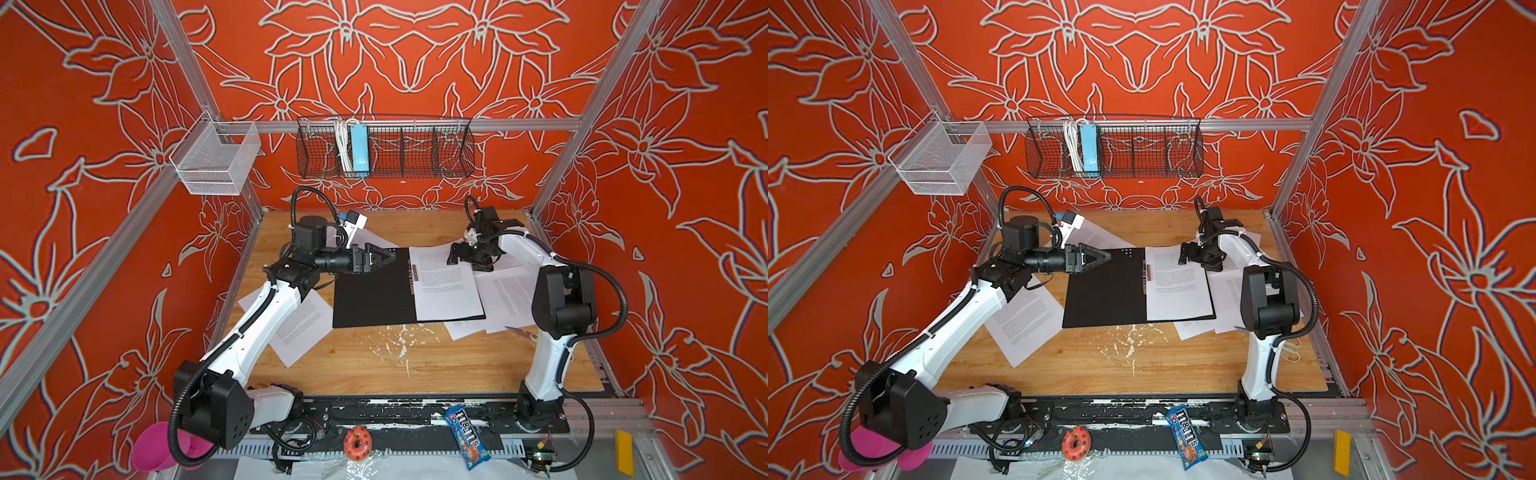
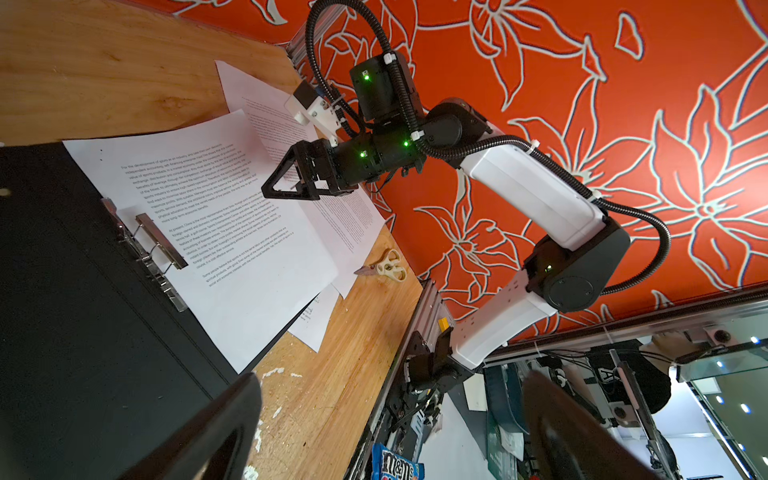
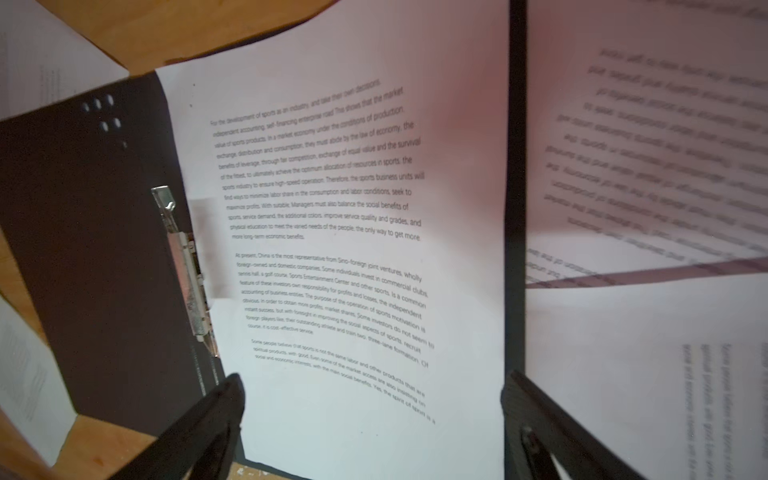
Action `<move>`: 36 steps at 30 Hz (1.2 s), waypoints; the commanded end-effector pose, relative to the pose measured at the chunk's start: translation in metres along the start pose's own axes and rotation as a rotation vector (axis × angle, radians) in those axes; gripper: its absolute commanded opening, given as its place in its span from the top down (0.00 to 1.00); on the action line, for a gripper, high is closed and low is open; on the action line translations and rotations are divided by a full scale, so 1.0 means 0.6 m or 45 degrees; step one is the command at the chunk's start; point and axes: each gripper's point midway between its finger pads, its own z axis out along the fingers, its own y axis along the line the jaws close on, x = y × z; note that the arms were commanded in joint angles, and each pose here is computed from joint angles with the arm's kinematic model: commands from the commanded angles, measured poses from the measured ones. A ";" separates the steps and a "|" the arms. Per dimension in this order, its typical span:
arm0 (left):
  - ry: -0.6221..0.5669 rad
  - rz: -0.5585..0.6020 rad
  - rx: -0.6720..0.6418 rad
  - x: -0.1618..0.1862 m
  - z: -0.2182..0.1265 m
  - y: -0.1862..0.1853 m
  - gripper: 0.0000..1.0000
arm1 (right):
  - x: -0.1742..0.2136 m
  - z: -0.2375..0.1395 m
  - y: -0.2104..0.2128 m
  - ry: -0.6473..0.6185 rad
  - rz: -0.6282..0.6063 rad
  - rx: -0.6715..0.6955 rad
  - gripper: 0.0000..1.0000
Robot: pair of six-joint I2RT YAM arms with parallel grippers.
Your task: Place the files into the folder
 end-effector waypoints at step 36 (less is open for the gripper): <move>-0.388 -1.163 -1.210 0.227 -0.332 0.382 0.02 | 0.189 0.029 0.386 -0.089 -0.742 -0.501 0.17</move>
